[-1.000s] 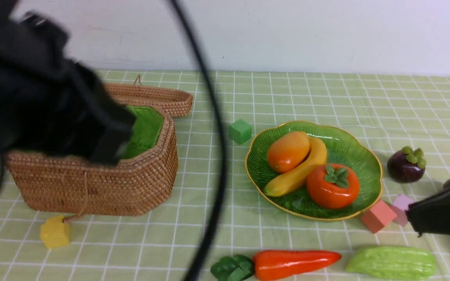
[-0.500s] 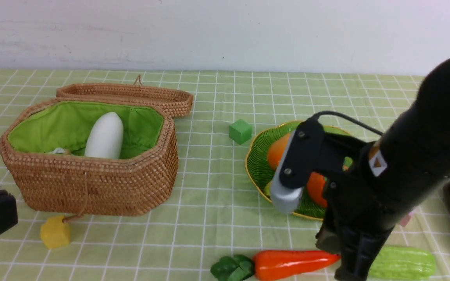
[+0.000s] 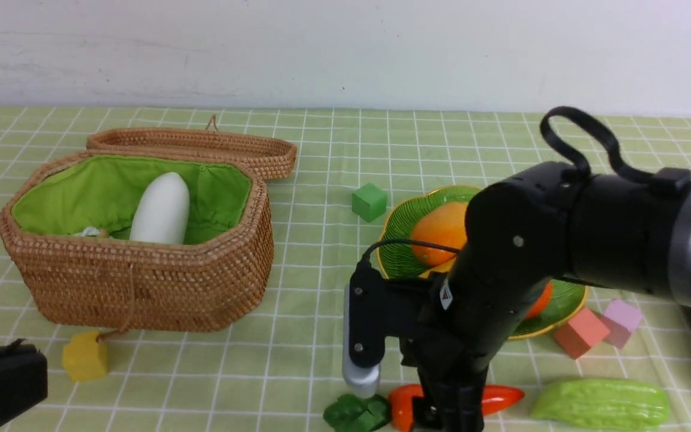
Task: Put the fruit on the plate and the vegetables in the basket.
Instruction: Use the right arm to grab a carrot and put it into the left basket
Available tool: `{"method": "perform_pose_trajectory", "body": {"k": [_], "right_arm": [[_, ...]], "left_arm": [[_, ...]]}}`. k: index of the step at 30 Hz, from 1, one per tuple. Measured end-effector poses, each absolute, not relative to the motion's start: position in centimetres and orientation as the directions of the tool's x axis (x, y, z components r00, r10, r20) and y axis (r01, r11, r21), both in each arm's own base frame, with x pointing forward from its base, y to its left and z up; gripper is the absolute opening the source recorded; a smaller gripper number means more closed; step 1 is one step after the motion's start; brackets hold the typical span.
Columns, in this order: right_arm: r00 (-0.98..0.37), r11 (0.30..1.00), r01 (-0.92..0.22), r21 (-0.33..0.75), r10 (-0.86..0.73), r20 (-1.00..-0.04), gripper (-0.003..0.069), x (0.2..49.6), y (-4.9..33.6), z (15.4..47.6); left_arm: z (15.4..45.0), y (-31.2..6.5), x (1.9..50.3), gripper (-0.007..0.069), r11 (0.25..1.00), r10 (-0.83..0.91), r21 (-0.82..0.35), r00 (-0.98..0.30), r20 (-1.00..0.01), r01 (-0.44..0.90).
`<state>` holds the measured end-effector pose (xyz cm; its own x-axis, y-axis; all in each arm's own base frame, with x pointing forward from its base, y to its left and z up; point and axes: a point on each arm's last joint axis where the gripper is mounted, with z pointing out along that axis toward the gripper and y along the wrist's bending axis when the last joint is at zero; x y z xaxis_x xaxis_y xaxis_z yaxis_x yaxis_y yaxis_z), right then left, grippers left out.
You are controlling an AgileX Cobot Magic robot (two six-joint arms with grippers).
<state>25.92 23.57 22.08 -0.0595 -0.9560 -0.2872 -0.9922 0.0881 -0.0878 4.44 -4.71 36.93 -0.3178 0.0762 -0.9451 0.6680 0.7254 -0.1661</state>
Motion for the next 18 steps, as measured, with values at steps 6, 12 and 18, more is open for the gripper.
{"method": "perform_pose_trajectory", "body": {"k": [6, 12, 18], "right_arm": [[-0.047, 0.07, -0.993, -0.091, -0.971, -0.235, 0.0584, 27.1, 23.9, 19.2], [-0.079, 0.09, -0.995, -0.051, -0.979, -0.187, 0.0558, 28.0, 23.3, 17.0], [-0.084, 0.092, -0.995, -0.037, -0.98, -0.179, 0.0496, 28.1, 23.3, 16.4]], "left_arm": [[36.5, -4.6, 4.3, -0.0013, 0.728, 0.109, -0.164, -0.349, -0.931, 0.666], [36.3, -4.6, 4.2, -0.0013, 0.728, 0.124, -0.164, -0.363, -0.924, 0.665], [36.3, -4.6, 4.2, -0.0013, 0.729, 0.129, -0.163, -0.368, -0.921, 0.665]]}}
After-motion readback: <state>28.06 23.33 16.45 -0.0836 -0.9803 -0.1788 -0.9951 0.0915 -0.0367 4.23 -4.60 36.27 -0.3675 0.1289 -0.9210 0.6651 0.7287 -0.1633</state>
